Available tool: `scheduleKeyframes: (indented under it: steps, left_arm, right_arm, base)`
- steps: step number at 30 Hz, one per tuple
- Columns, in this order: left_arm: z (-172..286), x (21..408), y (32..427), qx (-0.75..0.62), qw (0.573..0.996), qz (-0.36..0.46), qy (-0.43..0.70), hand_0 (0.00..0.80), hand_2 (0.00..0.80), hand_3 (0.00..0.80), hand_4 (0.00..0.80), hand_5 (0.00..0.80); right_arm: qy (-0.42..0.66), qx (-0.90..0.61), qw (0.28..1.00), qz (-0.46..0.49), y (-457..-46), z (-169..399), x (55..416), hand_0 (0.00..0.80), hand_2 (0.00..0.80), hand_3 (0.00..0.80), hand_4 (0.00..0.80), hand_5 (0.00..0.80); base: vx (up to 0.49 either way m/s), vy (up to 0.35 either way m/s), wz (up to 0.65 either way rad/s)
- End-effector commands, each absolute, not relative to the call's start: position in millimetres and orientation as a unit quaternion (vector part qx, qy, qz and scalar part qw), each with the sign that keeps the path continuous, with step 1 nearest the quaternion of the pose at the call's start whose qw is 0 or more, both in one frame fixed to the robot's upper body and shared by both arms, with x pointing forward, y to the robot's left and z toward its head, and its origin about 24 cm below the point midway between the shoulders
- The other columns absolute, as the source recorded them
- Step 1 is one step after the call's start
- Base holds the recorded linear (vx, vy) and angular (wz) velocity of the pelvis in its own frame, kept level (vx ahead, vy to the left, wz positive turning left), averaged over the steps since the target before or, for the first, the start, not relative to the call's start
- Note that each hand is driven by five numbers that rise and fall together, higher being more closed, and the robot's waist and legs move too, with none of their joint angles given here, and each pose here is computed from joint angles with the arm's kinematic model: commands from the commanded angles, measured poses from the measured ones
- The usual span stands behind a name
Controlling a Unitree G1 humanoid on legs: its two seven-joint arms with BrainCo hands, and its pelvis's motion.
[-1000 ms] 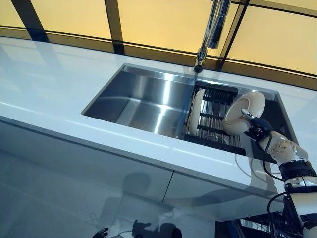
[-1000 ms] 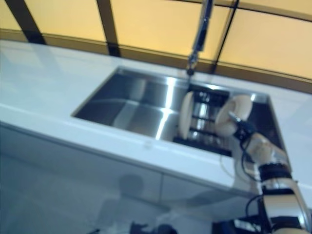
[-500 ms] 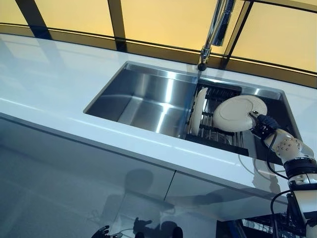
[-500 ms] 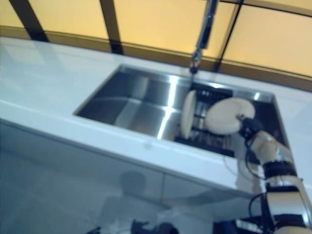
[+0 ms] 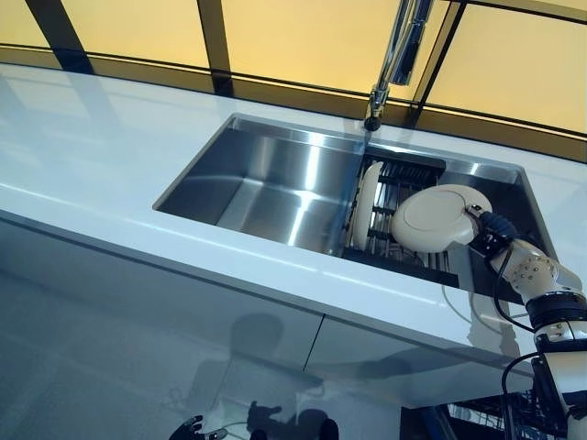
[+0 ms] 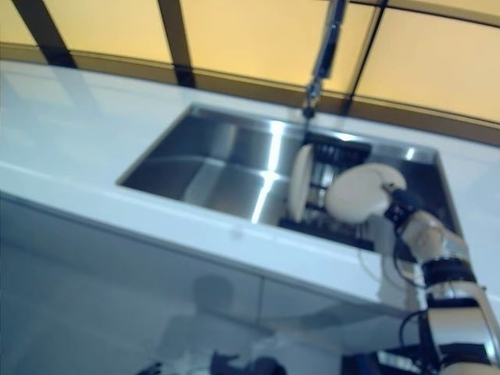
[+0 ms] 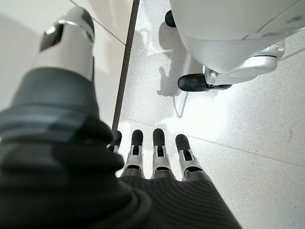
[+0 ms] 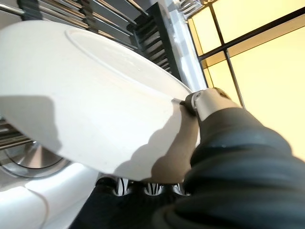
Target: Take plates into dishwasher
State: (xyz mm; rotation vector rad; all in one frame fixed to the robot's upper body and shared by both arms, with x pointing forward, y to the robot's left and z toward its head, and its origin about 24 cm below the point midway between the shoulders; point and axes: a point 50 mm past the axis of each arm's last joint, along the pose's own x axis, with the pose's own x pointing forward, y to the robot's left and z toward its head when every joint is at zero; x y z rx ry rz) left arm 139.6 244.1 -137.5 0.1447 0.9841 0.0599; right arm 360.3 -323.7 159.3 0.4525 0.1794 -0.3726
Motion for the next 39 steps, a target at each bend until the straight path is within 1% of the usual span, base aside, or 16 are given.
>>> scheduleKeyframes:
  steps: [1, 12, 22, 26, 34, 39]
  left_arm:
    - [-136, 144, 242, 0.079, 0.882, 0.023, 0.463, 0.000, 0.000, 0.000, 0.000, 0.000]
    - [-138, 139, 245, 0.079, 0.879, 0.029, 0.469, 0.000, 0.000, 0.000, 0.000, 0.000]
    - [-139, 133, 248, 0.076, 0.876, 0.040, 0.474, 0.000, 0.000, 0.000, 0.000, 0.000]
    - [-140, 129, 249, 0.075, 0.874, 0.045, 0.479, 0.000, 0.000, 0.000, 0.000, 0.000]
    - [-143, 120, 251, 0.077, 0.868, 0.049, 0.489, 0.000, 0.000, 0.000, 0.000, 0.000]
    - [-143, 117, 254, 0.085, 0.866, 0.051, 0.489, 0.000, 0.000, 0.000, 0.000, 0.000]
  right_arm:
    - [-0.022, 0.184, 0.966, -0.178, -329, 222, 364, 0.800, 0.800, 0.800, 0.800, 0.800]
    - [-0.077, 0.178, 0.969, -0.153, -328, 242, 359, 0.800, 0.800, 0.800, 0.800, 0.800]
    - [-0.168, 0.158, 0.969, -0.092, -306, 273, 349, 0.800, 0.800, 0.800, 0.800, 0.800]
    - [-0.215, 0.136, 0.965, -0.070, -292, 288, 339, 0.800, 0.800, 0.800, 0.800, 0.800]
    - [-0.277, 0.044, 0.956, -0.087, -285, 306, 319, 0.800, 0.800, 0.800, 0.800, 0.800]
    - [-0.278, -0.018, 0.955, -0.102, -292, 298, 306, 0.800, 0.800, 0.800, 0.800, 0.800]
  base:
    - [-0.047, 0.018, 0.00]
    - [-0.006, 0.002, 0.00]
    - [-0.033, 0.014, -0.06]
    - [-0.022, 0.017, -0.01]
    - [-0.012, 0.043, -0.07]
    - [-0.018, 0.043, -0.12]
